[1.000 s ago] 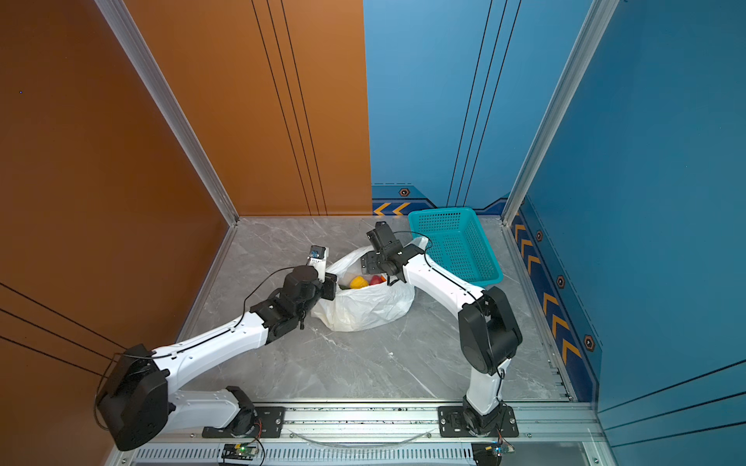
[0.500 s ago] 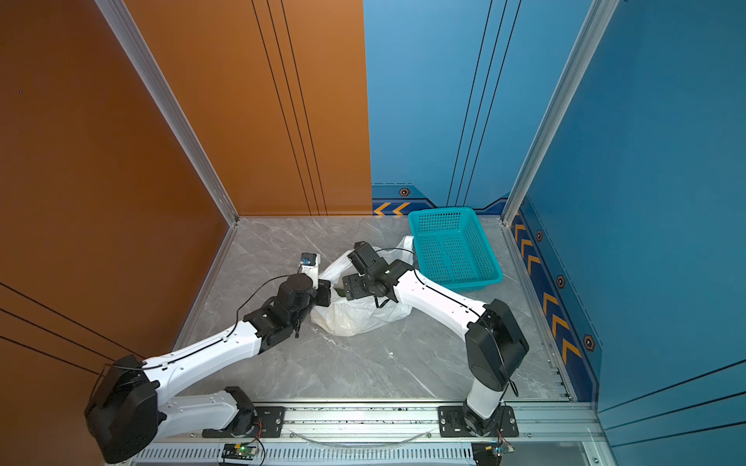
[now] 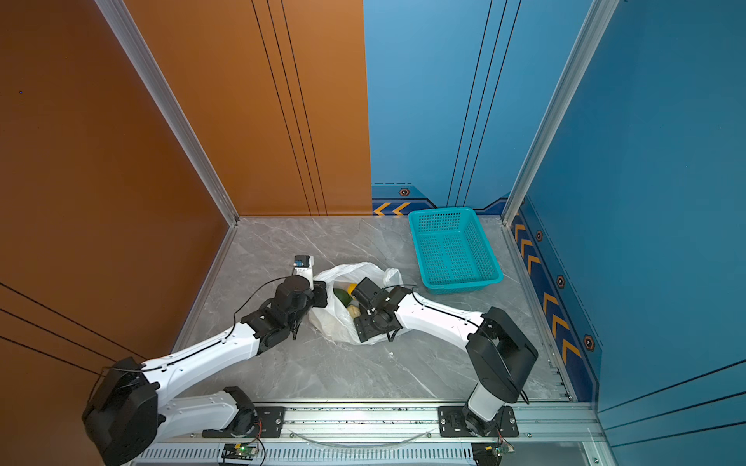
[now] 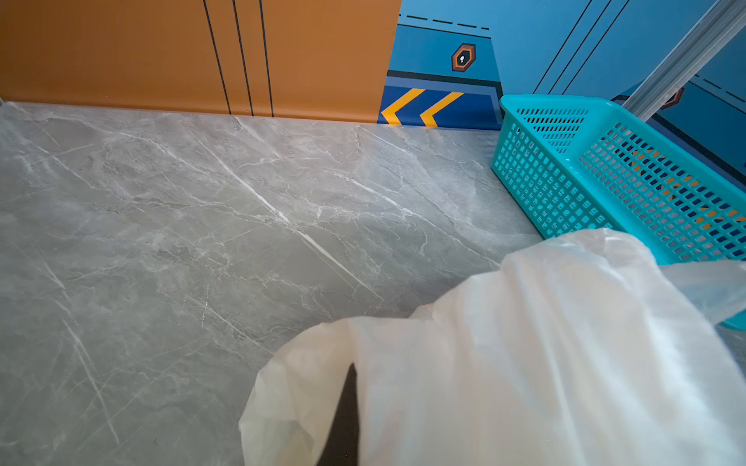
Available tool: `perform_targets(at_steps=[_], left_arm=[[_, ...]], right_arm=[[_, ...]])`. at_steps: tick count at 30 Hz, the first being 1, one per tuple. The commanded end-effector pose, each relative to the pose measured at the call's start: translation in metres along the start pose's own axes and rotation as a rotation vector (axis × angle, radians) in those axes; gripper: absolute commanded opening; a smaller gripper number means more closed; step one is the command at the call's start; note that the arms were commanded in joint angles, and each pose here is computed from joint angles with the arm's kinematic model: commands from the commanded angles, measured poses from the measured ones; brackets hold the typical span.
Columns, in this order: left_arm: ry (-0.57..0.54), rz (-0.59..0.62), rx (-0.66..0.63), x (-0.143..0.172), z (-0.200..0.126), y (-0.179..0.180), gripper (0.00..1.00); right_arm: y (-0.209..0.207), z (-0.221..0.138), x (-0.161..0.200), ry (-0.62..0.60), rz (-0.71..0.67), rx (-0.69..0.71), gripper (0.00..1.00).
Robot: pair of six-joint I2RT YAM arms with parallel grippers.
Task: Untie the knot of the plastic bag and take out the fruit
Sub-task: Open the plastic bag at the center of the table.
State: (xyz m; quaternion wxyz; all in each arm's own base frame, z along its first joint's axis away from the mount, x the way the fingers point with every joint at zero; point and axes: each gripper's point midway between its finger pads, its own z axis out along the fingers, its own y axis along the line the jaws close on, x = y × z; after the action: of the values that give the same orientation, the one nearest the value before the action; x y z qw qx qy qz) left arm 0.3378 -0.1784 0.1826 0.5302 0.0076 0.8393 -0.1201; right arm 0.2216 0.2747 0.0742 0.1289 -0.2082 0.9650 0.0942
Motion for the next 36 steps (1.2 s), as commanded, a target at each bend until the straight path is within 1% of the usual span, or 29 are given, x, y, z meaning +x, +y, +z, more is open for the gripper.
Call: perform_targets(at_steps=[1, 4, 8, 12, 15, 18, 20, 24, 26, 28, 30, 34, 36], left_arm=[[0.001, -0.027, 0.000, 0.002, -0.003, 0.004, 0.00], [0.029, -0.019, 0.011, 0.011, -0.005, 0.003, 0.00], [0.060, 0.000, 0.020, 0.021, -0.014, 0.004, 0.00], [0.059, 0.004, 0.028, 0.025, -0.025, 0.010, 0.00], [0.052, -0.003, 0.035, 0.027, -0.029, 0.014, 0.00], [0.054, -0.010, 0.060, 0.027, -0.032, 0.012, 0.00], [0.058, -0.015, 0.079, 0.028, -0.033, 0.010, 0.04], [0.050, -0.025, 0.126, 0.027, -0.034, 0.003, 0.12], [0.041, -0.033, 0.140, 0.024, -0.036, 0.002, 0.19], [0.038, -0.043, 0.141, 0.023, -0.036, 0.003, 0.24], [0.039, -0.053, 0.145, 0.022, -0.037, 0.004, 0.33], [0.051, -0.062, 0.152, 0.022, -0.038, 0.004, 0.55], [0.054, -0.066, 0.158, 0.022, -0.039, 0.003, 0.62]], right_arm=[[0.003, 0.001, 0.033, 0.076, 0.004, 0.020, 0.91], [0.004, 0.003, 0.034, 0.073, 0.002, 0.033, 0.93], [0.008, -0.017, 0.010, -0.004, 0.038, 0.002, 0.95], [0.005, -0.035, -0.017, -0.091, 0.101, -0.009, 0.95], [0.008, -0.035, -0.030, -0.136, 0.123, -0.018, 0.95], [0.004, -0.029, -0.037, -0.164, 0.140, 0.014, 0.93], [0.003, -0.028, -0.050, -0.216, 0.160, 0.025, 0.90], [0.010, -0.031, -0.077, -0.310, 0.182, 0.025, 0.88], [0.015, -0.026, -0.088, -0.332, 0.172, 0.036, 0.88], [0.022, -0.015, -0.092, -0.309, 0.165, 0.024, 0.88], [0.031, -0.006, -0.092, -0.284, 0.153, -0.007, 0.88], [0.063, -0.002, -0.080, -0.245, 0.093, -0.108, 0.88], [0.077, 0.000, -0.070, -0.217, 0.068, -0.161, 0.89]])
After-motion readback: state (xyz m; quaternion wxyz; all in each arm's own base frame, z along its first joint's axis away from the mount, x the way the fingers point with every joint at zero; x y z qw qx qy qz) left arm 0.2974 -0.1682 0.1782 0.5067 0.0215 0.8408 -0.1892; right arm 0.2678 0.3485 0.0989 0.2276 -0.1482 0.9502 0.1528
